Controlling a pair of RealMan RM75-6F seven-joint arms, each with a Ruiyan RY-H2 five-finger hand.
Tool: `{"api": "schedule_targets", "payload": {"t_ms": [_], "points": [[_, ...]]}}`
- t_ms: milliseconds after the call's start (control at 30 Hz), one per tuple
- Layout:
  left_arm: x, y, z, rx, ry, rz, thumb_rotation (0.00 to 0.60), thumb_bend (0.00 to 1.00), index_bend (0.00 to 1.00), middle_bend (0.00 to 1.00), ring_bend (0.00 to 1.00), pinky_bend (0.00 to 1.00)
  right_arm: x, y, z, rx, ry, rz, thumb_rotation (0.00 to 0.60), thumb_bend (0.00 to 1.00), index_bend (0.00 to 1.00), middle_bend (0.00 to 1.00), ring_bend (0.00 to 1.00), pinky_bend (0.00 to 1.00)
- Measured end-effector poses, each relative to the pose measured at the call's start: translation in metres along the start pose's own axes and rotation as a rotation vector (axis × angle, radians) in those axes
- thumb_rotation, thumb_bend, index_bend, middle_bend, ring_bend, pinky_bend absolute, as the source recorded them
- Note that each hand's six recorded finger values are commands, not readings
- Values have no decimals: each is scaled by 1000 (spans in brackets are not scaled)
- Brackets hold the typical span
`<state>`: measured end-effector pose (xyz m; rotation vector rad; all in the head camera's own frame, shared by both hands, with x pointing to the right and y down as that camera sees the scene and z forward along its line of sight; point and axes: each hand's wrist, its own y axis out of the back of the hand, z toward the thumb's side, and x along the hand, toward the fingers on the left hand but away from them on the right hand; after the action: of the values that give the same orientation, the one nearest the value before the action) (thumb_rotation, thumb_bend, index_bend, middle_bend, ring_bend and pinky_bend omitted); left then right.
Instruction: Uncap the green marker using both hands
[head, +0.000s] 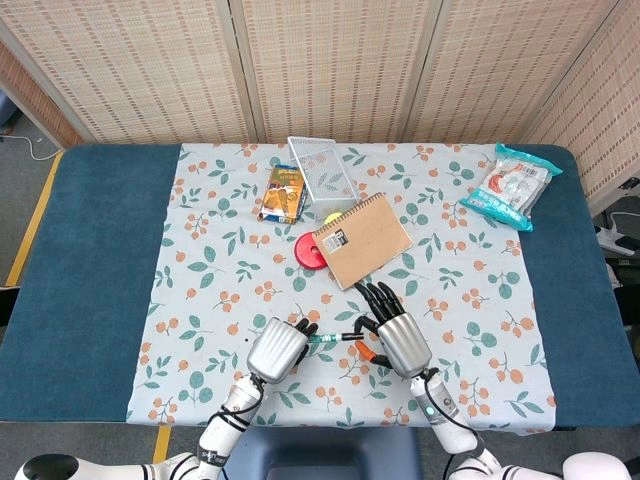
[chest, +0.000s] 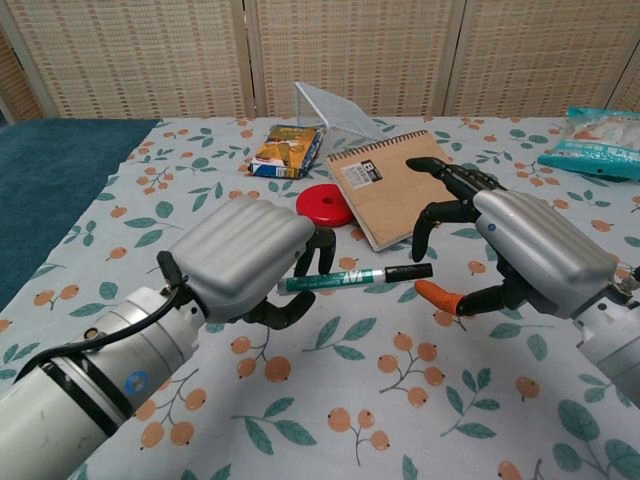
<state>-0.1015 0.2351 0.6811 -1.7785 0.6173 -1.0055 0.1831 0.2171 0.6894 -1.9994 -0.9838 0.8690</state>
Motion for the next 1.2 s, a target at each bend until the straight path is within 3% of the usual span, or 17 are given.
{"api": "schedule_targets", "payload": {"t_ms": [867, 1200], "points": [[-2, 1, 2, 7, -8, 1, 600, 581, 848, 969, 855, 1000, 0, -5, -1, -26, -23, 32, 600, 225, 538, 0, 0, 0], [-2, 3, 2, -7, -8, -3, 600, 579, 847, 969, 855, 1000, 0, -4, 0, -30, -18, 25, 600, 228, 484, 0, 0, 0]]}}
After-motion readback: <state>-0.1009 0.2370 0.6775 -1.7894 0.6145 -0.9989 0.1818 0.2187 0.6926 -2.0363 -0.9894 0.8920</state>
